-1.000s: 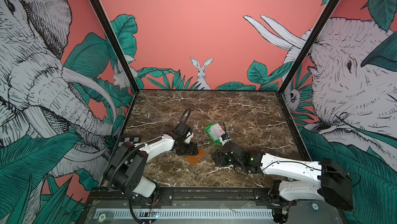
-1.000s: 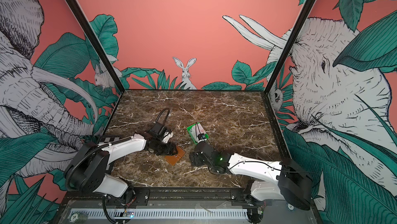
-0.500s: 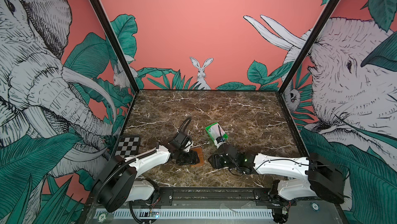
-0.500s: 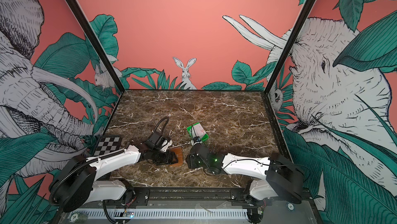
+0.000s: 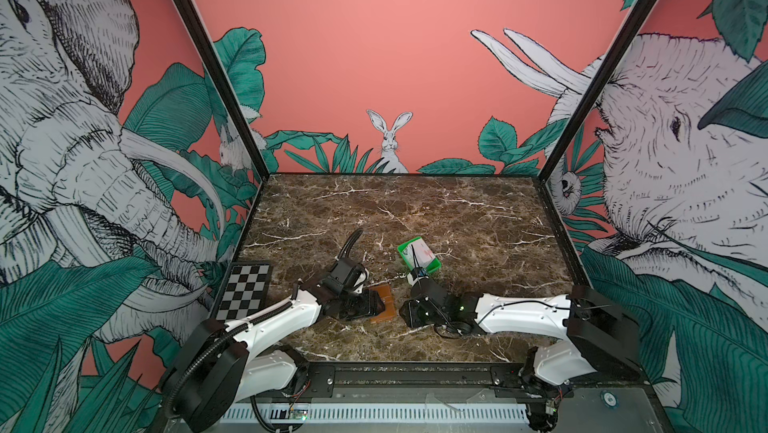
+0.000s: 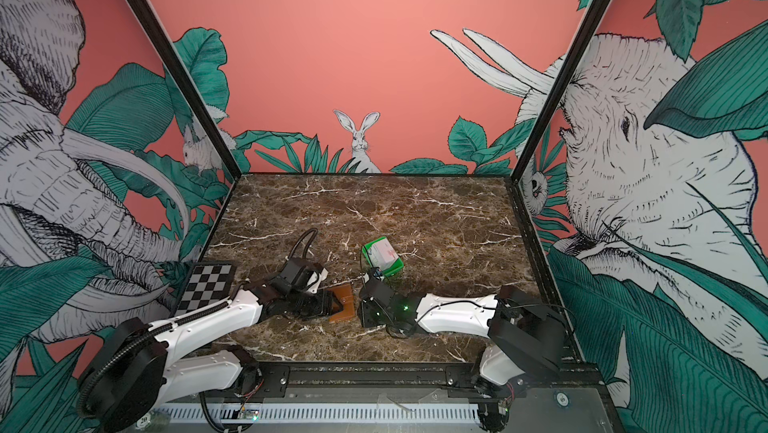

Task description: Put the credit cards into the card holder

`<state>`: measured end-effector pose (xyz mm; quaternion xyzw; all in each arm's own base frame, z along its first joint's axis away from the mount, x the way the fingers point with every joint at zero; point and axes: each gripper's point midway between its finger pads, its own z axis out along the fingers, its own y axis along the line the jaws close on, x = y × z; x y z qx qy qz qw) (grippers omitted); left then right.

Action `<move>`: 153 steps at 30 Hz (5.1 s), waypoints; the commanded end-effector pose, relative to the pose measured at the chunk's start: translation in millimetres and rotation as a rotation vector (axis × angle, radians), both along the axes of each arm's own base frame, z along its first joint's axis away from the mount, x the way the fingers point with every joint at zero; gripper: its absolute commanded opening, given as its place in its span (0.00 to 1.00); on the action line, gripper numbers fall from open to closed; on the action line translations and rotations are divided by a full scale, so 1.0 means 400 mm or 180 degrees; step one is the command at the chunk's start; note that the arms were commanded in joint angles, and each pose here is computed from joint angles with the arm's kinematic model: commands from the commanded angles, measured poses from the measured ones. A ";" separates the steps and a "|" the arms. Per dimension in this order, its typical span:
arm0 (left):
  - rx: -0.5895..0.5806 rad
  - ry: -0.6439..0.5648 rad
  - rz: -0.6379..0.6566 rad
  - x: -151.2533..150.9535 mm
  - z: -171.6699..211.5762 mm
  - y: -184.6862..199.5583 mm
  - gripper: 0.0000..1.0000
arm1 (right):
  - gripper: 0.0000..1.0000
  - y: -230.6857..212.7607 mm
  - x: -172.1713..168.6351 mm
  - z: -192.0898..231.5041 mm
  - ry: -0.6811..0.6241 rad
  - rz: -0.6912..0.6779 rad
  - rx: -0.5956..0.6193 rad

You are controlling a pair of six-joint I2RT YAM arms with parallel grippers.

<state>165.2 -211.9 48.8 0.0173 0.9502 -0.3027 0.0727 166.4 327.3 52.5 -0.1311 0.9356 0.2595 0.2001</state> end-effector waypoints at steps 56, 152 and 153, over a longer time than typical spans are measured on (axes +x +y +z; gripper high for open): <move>-0.0451 -0.0259 0.0652 0.014 -0.055 0.048 0.59 | 0.44 0.089 0.067 -0.029 -0.0080 0.0053 -0.0152; -0.0914 -0.0635 0.0131 0.043 0.029 -0.123 0.05 | 0.23 0.039 0.050 0.042 -0.0081 0.0166 -0.0105; -0.0913 -0.0636 0.0117 0.042 0.029 -0.125 0.04 | 0.23 0.041 0.051 0.040 -0.0079 0.0172 -0.0112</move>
